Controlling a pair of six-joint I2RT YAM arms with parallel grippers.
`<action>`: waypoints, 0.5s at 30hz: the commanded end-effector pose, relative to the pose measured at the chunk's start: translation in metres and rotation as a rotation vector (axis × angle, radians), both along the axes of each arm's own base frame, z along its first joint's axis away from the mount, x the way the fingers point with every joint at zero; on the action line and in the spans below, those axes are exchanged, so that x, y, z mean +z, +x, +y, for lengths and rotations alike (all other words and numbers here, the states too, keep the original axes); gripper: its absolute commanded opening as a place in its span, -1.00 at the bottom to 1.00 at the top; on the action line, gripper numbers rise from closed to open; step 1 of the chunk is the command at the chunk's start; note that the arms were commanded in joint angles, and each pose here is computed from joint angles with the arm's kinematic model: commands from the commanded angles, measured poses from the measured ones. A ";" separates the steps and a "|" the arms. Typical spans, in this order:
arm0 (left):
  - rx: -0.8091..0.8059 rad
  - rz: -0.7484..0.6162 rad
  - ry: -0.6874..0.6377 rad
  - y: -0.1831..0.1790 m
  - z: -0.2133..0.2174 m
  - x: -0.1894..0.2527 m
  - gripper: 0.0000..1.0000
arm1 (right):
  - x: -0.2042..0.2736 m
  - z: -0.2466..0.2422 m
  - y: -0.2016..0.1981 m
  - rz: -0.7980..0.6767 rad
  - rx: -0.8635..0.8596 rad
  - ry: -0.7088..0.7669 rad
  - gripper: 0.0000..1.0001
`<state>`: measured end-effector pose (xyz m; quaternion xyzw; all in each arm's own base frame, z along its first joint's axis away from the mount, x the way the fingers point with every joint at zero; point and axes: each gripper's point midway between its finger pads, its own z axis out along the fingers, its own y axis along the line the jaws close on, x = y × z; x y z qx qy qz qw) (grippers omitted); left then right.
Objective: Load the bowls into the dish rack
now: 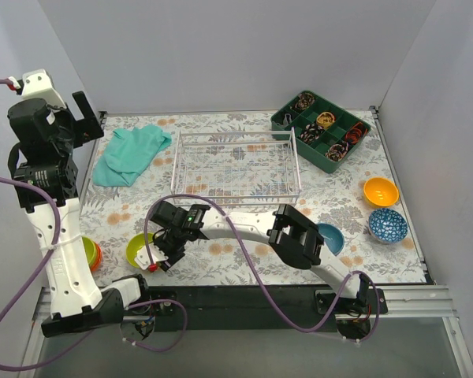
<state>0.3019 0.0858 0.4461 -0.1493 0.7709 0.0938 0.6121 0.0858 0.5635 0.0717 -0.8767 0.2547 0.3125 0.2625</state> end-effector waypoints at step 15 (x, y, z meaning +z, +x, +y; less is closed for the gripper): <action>-0.034 -0.018 -0.047 -0.017 -0.002 0.001 0.96 | 0.035 0.011 0.004 -0.072 -0.057 0.089 -0.92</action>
